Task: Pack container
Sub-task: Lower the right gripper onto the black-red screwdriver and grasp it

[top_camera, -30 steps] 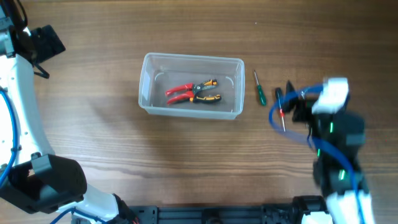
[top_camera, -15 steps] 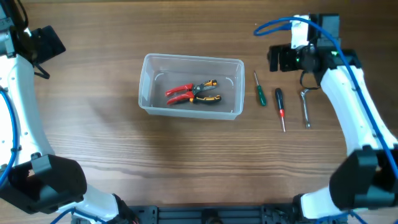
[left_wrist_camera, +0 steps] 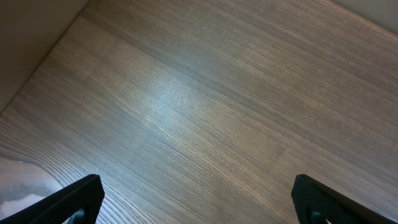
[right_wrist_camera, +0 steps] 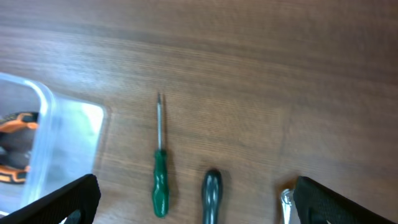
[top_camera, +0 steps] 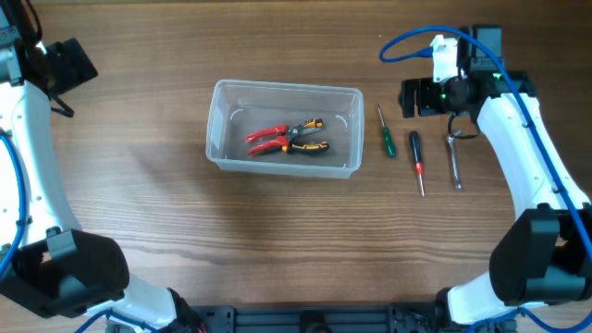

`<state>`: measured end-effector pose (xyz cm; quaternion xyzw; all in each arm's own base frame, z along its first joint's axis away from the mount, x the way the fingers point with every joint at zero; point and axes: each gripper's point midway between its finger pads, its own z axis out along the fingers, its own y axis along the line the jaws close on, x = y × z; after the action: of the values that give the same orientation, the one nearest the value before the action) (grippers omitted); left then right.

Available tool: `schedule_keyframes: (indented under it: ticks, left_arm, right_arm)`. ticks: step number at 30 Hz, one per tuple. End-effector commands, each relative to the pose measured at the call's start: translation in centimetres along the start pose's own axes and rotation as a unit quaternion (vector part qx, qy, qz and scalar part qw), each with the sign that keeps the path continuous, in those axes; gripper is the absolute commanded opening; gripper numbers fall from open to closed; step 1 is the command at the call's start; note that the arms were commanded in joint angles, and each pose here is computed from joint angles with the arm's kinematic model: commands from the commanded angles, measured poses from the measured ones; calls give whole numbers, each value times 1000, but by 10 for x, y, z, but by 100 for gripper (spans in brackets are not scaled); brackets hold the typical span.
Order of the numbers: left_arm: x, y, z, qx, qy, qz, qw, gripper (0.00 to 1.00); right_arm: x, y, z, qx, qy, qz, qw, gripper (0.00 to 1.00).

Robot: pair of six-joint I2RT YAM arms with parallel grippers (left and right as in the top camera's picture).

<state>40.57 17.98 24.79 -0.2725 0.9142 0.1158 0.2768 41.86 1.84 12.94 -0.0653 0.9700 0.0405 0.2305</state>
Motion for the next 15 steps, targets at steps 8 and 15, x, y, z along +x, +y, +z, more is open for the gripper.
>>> schedule_keyframes:
  ticks: [8, 15]
  left_arm:
    - [-5, 3, -7, -1, -11, -8, 1000, 100]
    - [-5, 3, -7, -1, -11, -8, 1000, 100]
  right_arm:
    - [19, -29, -3, 84, 63, 39, 994, 94]
    - [-13, -32, -4, 82, 101, 49, 990, 96]
